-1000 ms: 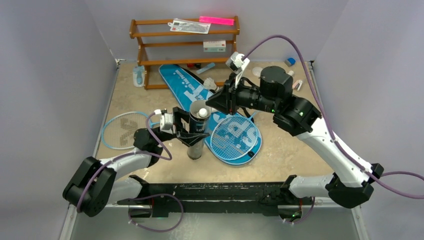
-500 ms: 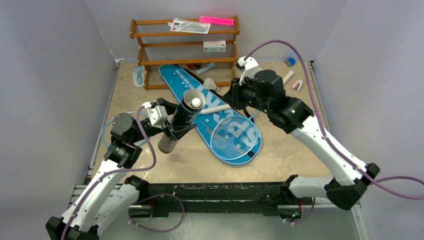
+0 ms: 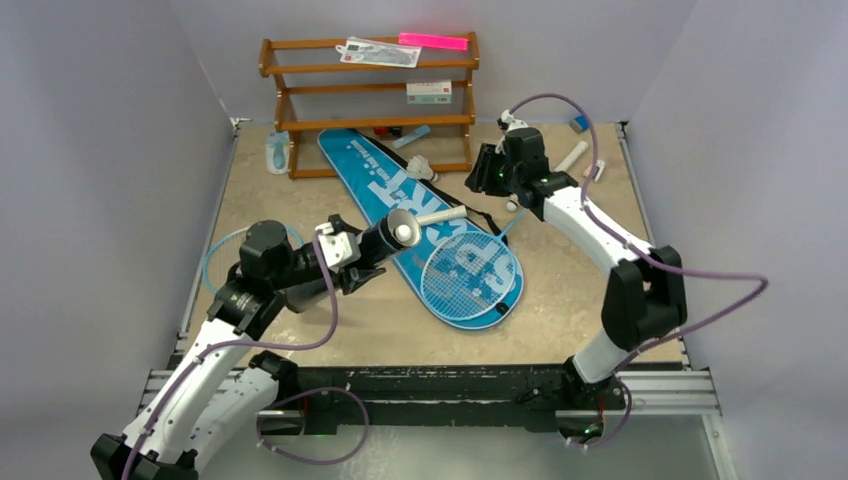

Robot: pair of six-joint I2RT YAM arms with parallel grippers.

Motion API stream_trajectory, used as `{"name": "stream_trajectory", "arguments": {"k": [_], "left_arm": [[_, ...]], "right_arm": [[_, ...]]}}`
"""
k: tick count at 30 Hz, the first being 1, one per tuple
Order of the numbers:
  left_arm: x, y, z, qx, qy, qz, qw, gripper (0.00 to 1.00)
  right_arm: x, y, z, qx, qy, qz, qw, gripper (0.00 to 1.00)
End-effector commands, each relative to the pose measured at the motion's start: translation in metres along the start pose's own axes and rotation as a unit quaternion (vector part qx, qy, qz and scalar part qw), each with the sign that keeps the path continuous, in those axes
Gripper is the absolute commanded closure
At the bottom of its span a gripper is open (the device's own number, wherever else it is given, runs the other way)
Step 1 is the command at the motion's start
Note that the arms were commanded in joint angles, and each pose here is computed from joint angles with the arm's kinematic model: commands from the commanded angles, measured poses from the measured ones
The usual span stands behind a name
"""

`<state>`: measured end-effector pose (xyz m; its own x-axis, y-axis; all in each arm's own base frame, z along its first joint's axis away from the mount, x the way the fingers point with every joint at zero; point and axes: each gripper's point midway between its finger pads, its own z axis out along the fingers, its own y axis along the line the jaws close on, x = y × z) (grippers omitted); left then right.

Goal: Pack up the badminton gear
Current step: Place the shuttlecock at the shuttle tube, then pick up the shuttlecock at the center of the board.

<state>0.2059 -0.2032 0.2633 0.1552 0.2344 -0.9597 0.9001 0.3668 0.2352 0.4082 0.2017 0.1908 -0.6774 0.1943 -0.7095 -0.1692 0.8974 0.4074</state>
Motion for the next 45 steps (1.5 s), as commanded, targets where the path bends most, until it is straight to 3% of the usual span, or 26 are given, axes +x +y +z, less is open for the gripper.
{"name": "stream_trajectory", "arguments": {"k": [1,4,6,8,12,16,23,32,37,45], "left_arm": [[-0.004,-0.002,-0.002,0.006,-0.025,0.059,0.998,0.70],[0.001,-0.005,-0.002,0.011,-0.023,0.072,0.997,0.70],[0.005,-0.006,-0.003,0.010,-0.021,0.076,0.997,0.70],[0.006,-0.007,-0.004,0.008,-0.023,0.079,0.997,0.70],[0.004,-0.011,-0.005,0.012,-0.031,0.078,0.996,0.70],[0.002,-0.010,-0.005,0.012,-0.036,0.083,0.996,0.70],[-0.002,-0.013,-0.005,0.022,-0.041,0.083,0.995,0.70],[-0.002,-0.016,-0.004,0.032,-0.044,0.083,0.995,0.70],[-0.002,-0.016,-0.004,0.031,-0.043,0.084,0.995,0.70],[-0.001,-0.018,-0.004,0.035,-0.043,0.083,0.995,0.70]], "right_arm": [[-0.021,0.014,0.040,-0.038,-0.034,0.004,0.999,0.53],[-0.016,0.011,0.073,-0.040,-0.015,0.045,0.998,0.47],[-0.023,0.013,0.091,-0.052,-0.033,0.055,0.997,0.30],[-0.028,0.014,0.110,-0.052,-0.043,0.050,0.996,0.21],[-0.027,0.011,0.145,-0.009,-0.029,0.025,0.999,0.14],[-0.026,0.017,0.162,0.020,-0.031,0.011,0.999,0.13],[-0.028,0.031,0.172,0.037,-0.060,-0.016,0.997,0.16],[-0.028,0.010,0.198,0.150,-0.063,-0.018,0.986,0.29],[-0.026,0.009,0.204,0.156,-0.062,-0.016,0.986,0.43],[-0.029,0.016,0.190,0.152,-0.071,-0.026,0.986,0.57]]}}
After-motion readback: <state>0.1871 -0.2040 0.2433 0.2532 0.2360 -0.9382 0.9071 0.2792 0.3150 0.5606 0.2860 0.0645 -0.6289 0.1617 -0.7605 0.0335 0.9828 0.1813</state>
